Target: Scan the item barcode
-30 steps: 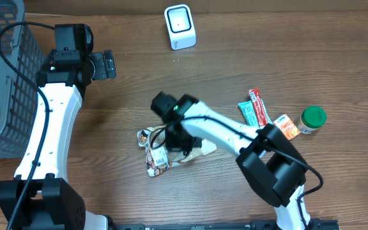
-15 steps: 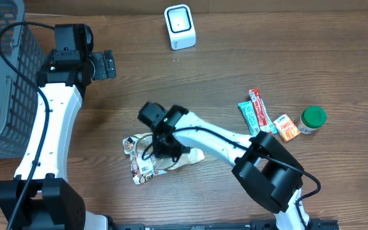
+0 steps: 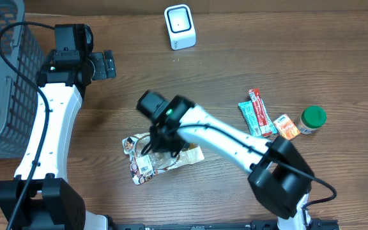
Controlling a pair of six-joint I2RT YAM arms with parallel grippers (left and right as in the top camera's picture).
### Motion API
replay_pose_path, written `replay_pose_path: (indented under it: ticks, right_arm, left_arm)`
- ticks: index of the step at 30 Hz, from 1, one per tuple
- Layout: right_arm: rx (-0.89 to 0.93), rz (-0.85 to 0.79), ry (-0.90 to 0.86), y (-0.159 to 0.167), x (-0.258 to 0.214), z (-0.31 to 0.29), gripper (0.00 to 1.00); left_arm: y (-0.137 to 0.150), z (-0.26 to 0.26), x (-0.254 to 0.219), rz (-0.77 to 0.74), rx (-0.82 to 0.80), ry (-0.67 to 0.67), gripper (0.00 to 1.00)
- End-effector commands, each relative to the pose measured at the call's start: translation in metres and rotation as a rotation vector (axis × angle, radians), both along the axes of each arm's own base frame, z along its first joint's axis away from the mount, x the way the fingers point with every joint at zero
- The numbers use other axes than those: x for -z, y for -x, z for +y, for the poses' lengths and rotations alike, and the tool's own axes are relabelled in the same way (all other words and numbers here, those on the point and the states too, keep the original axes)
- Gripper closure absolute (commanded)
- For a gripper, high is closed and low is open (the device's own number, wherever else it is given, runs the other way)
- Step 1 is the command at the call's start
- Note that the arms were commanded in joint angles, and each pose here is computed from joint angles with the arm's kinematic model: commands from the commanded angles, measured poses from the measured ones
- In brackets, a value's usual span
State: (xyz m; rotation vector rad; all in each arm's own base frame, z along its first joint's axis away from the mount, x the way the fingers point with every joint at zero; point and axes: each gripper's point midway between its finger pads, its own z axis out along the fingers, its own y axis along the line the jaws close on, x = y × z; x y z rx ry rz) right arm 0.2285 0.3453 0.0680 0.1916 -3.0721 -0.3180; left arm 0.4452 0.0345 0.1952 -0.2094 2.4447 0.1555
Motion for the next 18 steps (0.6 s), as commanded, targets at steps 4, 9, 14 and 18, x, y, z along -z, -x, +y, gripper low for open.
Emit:
replay_pose_path:
  ticks: [4,9,14,18]
  right_arm:
    - [-0.142,0.015,0.032,0.057,0.016,0.015,0.96]
    - [-0.208,-0.037,0.042,0.075,0.027,0.025,0.96]
    - [-0.231,-0.099,0.002,0.075,0.033,0.040,0.96]
    - [-0.230,-0.101,-0.003,0.075,0.033,0.041,0.96]
  left_arm:
    - [0.000,0.003,-0.002,-0.005,-0.014,-0.004,0.00]
    - [0.000,0.003,-0.002,-0.005,-0.014,-0.005,0.00]
    - [0.000,0.003,-0.002,-0.005,-0.014,-0.004,0.00]
    - [0.000,0.003,-0.002,-0.005,-0.014,-0.004,0.00]
